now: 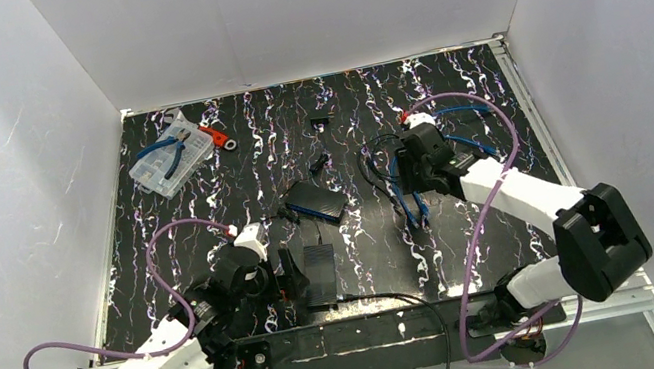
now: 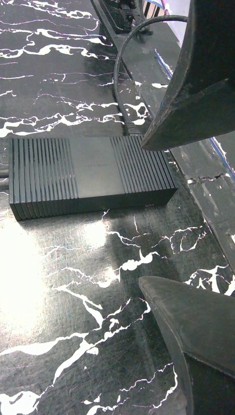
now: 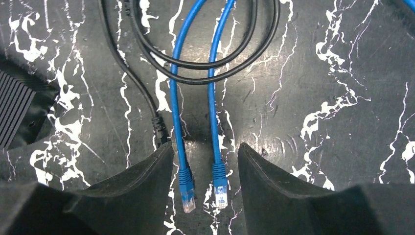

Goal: Insert the plug into the switch port
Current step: Pick up the connector from the center of the board.

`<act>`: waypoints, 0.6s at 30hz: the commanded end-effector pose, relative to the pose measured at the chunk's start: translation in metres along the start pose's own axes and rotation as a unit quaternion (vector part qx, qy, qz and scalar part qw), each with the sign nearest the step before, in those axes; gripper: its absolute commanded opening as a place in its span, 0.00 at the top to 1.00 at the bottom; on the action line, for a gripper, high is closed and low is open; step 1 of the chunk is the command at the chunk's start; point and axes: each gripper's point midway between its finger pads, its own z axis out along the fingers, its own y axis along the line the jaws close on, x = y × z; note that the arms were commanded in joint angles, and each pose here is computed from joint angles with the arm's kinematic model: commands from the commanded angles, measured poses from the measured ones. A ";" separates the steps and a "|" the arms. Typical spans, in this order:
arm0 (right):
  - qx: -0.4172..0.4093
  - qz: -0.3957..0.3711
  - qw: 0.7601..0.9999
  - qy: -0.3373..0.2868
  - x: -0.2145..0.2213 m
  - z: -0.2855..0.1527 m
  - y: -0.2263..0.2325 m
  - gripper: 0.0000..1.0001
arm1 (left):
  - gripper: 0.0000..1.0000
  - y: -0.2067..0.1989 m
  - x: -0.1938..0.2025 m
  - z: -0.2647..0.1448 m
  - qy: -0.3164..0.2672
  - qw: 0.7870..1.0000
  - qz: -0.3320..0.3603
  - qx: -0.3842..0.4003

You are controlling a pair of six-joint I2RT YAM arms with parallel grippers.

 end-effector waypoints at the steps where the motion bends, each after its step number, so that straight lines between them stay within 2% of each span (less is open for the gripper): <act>1: -0.021 0.037 0.998 0.035 0.016 0.011 0.002 0.43 | 0.00 -0.001 0.002 0.002 0.004 1.000 0.010 0.007; 9: -0.017 0.056 0.995 0.077 0.036 0.030 -0.002 0.44 | 0.00 -0.002 0.004 0.003 0.010 1.000 0.012 0.009; 18: -0.005 0.080 0.991 0.107 0.052 0.042 -0.010 0.54 | 0.01 -0.003 0.005 0.004 0.013 1.000 0.012 0.011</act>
